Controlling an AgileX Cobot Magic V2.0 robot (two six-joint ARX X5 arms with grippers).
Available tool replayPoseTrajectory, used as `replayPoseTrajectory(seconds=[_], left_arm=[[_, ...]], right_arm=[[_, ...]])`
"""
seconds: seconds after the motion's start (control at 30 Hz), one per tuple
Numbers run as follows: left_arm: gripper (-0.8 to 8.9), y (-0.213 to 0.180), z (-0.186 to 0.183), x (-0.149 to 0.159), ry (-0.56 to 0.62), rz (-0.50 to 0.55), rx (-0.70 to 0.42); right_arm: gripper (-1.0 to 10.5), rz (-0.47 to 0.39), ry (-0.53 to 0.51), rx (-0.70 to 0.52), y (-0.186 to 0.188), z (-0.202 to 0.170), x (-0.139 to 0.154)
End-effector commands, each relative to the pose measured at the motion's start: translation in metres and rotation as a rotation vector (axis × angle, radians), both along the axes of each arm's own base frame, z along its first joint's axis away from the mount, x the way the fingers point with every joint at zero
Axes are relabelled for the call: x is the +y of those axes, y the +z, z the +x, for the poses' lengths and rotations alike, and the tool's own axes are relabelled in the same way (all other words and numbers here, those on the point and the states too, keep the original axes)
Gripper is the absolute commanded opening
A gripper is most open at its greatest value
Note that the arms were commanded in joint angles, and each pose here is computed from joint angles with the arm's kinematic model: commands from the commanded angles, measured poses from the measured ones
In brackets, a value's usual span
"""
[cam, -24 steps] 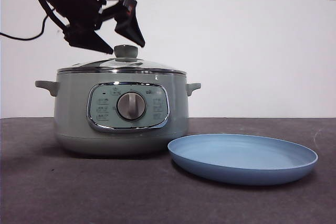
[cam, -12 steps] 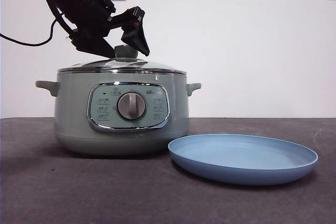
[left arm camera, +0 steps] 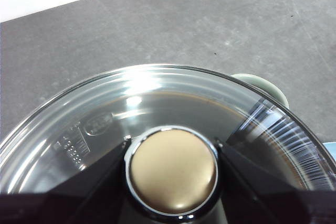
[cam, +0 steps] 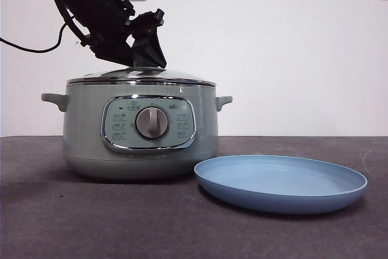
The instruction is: Take the corn out from the steamer,put the corn on the plate,close the lid
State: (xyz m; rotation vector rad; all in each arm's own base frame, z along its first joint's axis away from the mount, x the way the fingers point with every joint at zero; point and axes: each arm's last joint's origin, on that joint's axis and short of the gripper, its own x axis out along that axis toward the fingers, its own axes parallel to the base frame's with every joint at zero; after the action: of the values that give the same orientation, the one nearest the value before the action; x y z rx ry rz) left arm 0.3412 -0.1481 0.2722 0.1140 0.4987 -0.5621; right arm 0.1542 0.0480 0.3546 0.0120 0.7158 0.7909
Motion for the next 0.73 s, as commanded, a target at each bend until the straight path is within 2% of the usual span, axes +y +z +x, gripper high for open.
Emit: replayPoseTrajectory(seconds=[0.03,0.3,0.73], left_arm=[[-0.09,-0.01,-0.001,-0.001,0.002,0.011,0.051],[-0.09,0.004,0.001,-0.002,-0.001,-0.009,0.006],[-0.08,0.083,-0.002,-0.003,-0.072,-0.062,-0.037]], right_arm=[[6.0,0.002,-0.005,-0.001,0.001,0.0,0.0],[6.0,0.002,-0.005,-0.001,0.001,0.0,0.0],[6.0,0.003,-0.005,-0.001,0.001,0.0,0.0]])
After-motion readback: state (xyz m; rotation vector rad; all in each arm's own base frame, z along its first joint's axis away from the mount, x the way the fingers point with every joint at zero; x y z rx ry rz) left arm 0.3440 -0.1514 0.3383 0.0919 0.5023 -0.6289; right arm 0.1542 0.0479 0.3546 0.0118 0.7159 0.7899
